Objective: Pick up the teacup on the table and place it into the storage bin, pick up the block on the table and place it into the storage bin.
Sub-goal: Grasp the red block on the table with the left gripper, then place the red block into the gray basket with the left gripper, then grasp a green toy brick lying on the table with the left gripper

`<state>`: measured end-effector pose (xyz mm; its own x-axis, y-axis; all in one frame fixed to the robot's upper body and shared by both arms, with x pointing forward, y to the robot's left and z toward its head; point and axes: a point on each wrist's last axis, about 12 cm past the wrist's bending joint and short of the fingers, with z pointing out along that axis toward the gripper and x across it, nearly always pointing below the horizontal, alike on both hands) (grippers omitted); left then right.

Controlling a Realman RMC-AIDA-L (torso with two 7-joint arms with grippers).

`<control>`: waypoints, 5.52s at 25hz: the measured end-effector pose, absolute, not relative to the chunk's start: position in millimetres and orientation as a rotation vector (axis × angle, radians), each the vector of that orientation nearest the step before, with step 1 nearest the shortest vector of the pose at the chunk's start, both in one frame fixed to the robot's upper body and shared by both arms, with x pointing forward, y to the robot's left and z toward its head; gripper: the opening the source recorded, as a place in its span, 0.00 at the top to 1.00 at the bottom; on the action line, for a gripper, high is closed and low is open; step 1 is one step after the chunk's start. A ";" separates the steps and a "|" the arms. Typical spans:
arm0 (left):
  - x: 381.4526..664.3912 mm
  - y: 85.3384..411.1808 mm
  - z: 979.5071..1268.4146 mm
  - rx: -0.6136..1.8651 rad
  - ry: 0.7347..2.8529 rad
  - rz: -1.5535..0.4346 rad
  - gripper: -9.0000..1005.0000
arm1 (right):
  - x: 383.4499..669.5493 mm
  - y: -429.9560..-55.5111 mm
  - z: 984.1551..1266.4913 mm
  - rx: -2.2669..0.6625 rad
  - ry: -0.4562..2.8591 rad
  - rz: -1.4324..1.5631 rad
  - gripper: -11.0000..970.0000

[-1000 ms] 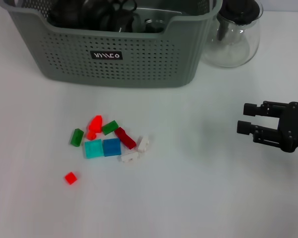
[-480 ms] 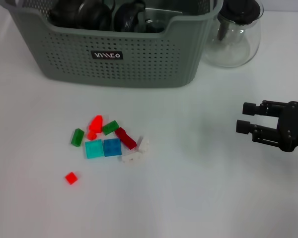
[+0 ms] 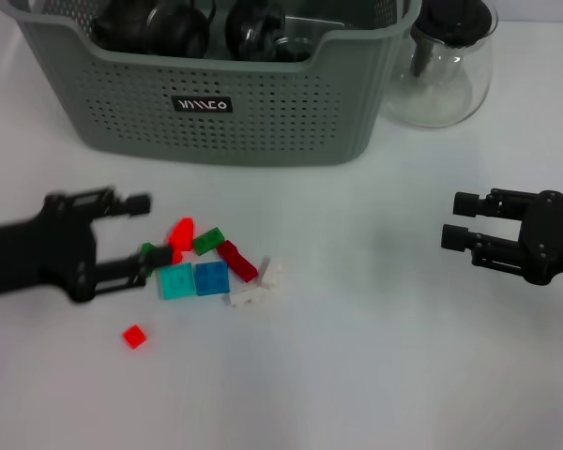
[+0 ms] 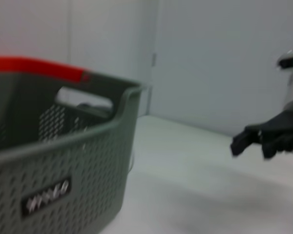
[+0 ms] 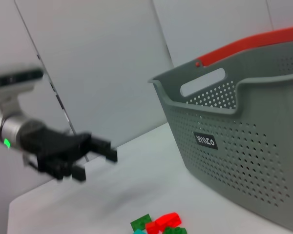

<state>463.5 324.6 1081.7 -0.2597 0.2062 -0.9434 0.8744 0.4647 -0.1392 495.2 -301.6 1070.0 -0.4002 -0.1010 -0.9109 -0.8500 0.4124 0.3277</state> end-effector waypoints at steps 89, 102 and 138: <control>634.1 259.3 1183.6 0.622 1.889 -0.807 0.81 | 506.8 -287.1 1074.0 -0.855 1.754 1.081 0.39; 678.1 192.6 1205.4 0.691 2.167 -0.412 0.81 | 509.1 -284.6 1074.6 -0.856 1.749 1.088 0.39; 458.8 322.3 1037.7 0.887 1.745 -0.678 0.28 | 509.0 -283.7 1072.6 -0.842 1.755 1.093 0.39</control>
<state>458.8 322.3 1037.7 -0.2091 0.2466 -0.9463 0.8207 0.5704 -0.0327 509.0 -283.7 1072.6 -0.3850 -0.0920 -0.9183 -0.8649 0.3832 0.3242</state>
